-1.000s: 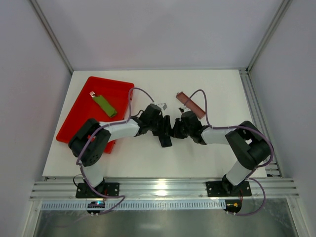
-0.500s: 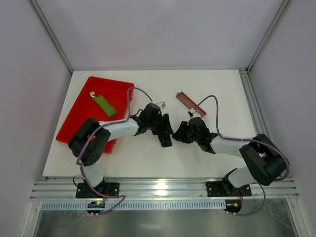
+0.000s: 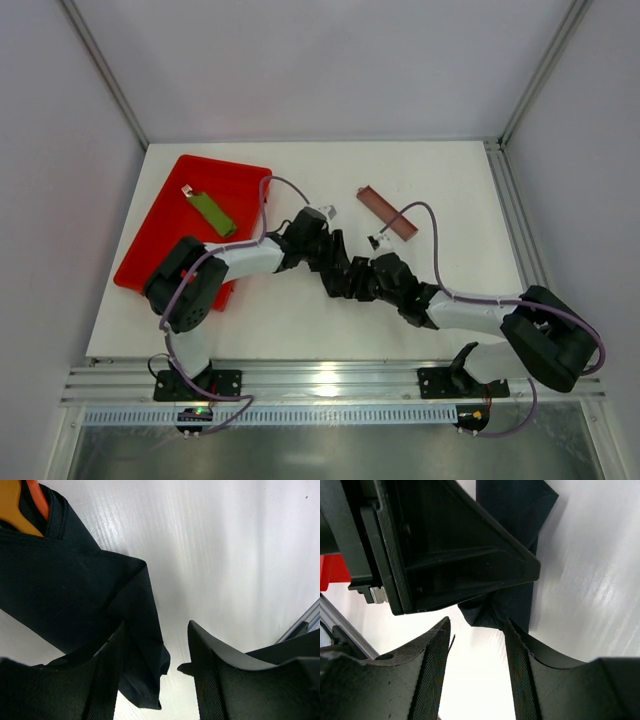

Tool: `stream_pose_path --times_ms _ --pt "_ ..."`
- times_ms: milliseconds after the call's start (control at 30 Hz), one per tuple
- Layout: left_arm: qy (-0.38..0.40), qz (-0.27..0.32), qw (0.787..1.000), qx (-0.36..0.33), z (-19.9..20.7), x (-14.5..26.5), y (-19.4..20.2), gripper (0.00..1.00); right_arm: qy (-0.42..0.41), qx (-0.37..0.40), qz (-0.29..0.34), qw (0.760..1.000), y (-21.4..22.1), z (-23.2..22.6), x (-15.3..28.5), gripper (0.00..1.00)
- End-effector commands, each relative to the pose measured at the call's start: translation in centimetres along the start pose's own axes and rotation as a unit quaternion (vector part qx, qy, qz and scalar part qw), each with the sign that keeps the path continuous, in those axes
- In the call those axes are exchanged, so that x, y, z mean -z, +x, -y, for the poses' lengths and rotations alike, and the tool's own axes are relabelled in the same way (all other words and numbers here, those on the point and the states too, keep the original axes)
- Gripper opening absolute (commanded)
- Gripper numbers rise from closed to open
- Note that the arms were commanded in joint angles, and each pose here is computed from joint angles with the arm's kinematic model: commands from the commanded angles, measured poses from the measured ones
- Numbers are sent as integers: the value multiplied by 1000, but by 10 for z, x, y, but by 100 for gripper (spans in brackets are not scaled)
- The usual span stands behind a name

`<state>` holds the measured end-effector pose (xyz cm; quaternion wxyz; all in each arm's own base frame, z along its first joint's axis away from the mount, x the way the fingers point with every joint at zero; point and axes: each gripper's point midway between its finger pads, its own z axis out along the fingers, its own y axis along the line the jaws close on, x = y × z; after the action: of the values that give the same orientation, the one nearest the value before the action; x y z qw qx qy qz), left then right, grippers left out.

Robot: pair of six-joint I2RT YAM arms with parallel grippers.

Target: Place the utensils on the paper napkin and roll it up

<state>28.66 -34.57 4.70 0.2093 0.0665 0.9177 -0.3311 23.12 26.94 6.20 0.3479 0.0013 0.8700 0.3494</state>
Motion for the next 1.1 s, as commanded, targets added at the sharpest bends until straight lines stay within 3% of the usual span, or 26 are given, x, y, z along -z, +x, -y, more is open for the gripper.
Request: stream_pose_path --times_ms 0,267,500,800,1067 --pt "15 20 1000 -1 12 0 -18 53 -1 3 51 999 -19 -14 -8 50" --pt "10 19 1000 2 8 -2 -16 52 23 22 72 997 -23 -21 -14 54" --pt "11 17 1000 6 7 -4 -15 52 40 21 73 996 -17 -14 -20 49" --pt "12 20 1000 4 10 -2 -17 52 65 0 70 995 3 4 -17 24" --pt "6 21 1000 0 11 1 -22 53 83 -16 73 994 18 15 -11 12"
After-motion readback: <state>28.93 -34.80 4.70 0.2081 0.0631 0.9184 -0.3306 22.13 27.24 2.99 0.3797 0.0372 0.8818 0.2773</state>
